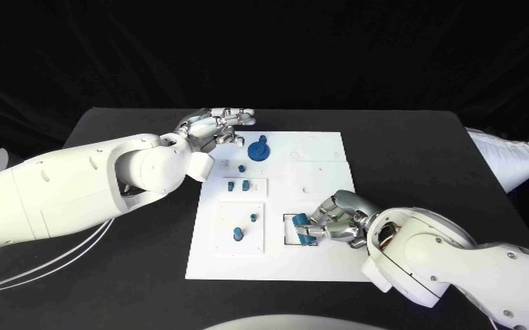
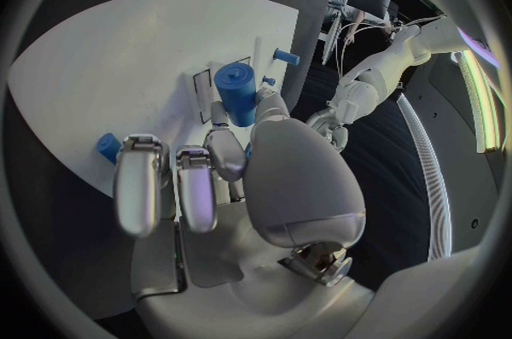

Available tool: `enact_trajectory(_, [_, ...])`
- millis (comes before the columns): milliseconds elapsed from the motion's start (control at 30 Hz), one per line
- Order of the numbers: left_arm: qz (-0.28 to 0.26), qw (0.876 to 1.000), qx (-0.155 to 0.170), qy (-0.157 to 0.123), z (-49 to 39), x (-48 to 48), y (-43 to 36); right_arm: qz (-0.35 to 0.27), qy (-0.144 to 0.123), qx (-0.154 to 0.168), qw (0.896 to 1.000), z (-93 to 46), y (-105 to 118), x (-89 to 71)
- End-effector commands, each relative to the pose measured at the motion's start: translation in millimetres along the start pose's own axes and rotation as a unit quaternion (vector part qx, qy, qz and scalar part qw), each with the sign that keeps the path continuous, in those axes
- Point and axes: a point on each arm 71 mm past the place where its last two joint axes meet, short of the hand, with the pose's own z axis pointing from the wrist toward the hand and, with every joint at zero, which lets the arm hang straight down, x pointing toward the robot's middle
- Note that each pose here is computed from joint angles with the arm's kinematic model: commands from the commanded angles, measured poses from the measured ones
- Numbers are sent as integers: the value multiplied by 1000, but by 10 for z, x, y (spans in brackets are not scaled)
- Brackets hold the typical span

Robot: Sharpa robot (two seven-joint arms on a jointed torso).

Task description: Assemble the parts on the task board

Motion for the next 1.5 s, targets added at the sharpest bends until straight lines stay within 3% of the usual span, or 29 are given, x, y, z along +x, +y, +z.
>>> enact_trajectory(33, [-1, 1000, 3, 12, 0, 35, -5, -24, 0, -1, 1000, 17, 1, 3])
enact_trajectory(700, [-1, 1000, 4, 11, -10, 34, -9, -57, 3, -15, 998, 34, 72, 44])
enact_trajectory(1500, [5, 1000, 6, 11, -12, 21, -12, -83, -36, -50, 995, 9, 132, -1])
